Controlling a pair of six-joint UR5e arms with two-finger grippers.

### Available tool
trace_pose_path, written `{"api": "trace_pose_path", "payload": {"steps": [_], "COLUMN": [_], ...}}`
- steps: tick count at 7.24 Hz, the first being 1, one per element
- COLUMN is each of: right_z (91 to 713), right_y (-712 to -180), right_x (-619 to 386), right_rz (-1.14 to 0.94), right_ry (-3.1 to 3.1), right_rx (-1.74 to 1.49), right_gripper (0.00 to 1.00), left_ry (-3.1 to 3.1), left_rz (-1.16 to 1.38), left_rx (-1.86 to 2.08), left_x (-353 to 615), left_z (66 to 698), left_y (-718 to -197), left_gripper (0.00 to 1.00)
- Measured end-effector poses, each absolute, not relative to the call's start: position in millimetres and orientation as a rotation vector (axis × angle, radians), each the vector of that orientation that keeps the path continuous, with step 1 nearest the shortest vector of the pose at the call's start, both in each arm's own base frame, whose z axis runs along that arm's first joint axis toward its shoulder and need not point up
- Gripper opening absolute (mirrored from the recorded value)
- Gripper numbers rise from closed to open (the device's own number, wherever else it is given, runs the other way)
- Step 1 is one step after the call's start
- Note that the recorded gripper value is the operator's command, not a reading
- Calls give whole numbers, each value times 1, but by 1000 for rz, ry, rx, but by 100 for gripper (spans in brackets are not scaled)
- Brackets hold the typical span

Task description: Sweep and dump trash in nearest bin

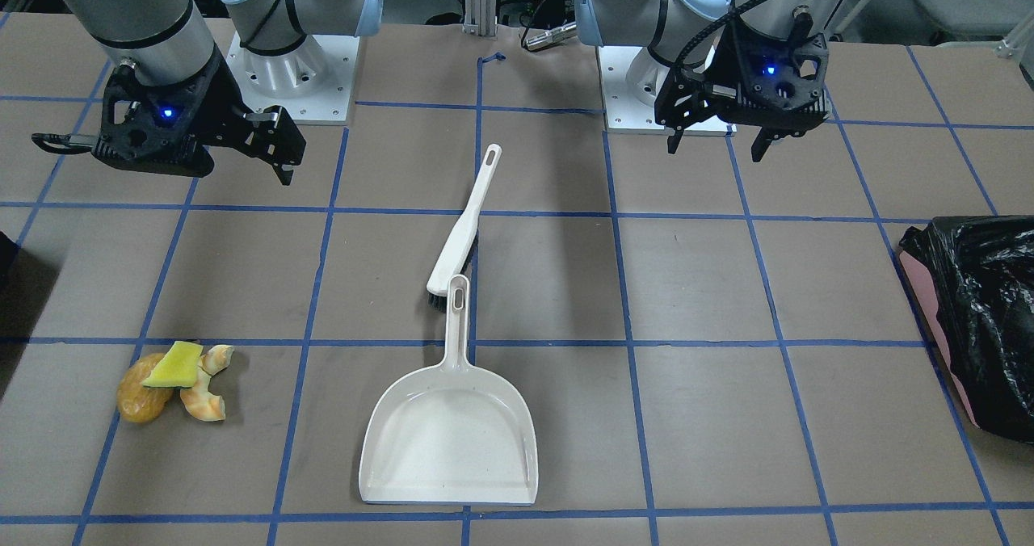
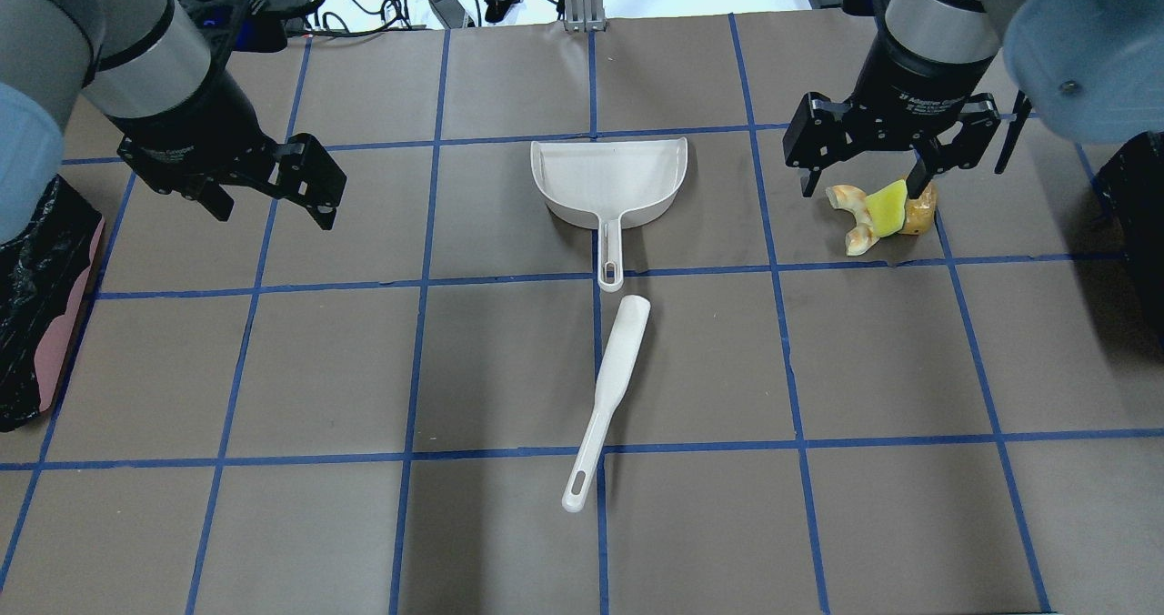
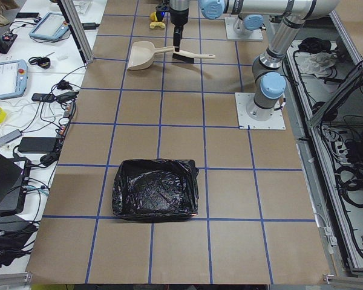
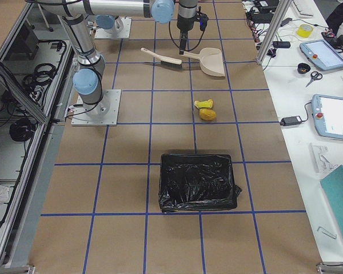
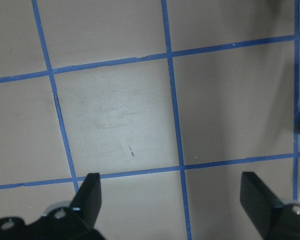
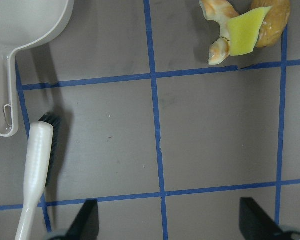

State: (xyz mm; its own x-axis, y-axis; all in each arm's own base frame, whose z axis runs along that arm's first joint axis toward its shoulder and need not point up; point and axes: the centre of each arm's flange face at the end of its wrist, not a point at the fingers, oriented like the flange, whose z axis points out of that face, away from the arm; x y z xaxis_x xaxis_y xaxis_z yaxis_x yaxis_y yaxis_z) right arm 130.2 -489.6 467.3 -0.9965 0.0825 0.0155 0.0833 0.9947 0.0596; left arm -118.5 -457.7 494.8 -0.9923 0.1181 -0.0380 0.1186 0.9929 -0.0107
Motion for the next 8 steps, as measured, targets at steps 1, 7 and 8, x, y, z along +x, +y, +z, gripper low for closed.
{"api": "trace_pose_path", "payload": {"steps": [1,7,8], "right_z": [467,467,469], "right_y": [-489,-493,-495], "right_x": [130,129,129], "right_rz": [-98,-59,-22], "right_ry": [-3122,-3100,-3104], "right_rx": [-127,-132,-136], "right_gripper": [100,100,100], "left_ry": [3099,3101,3101], "left_rz": [-19,-16,-14], "left_rx": [184,185,185], "left_x": [-119,-119,-119], "left_z": [495,494,494], "left_y": [-458,-457,-457], "left_gripper": [100,100,100]}}
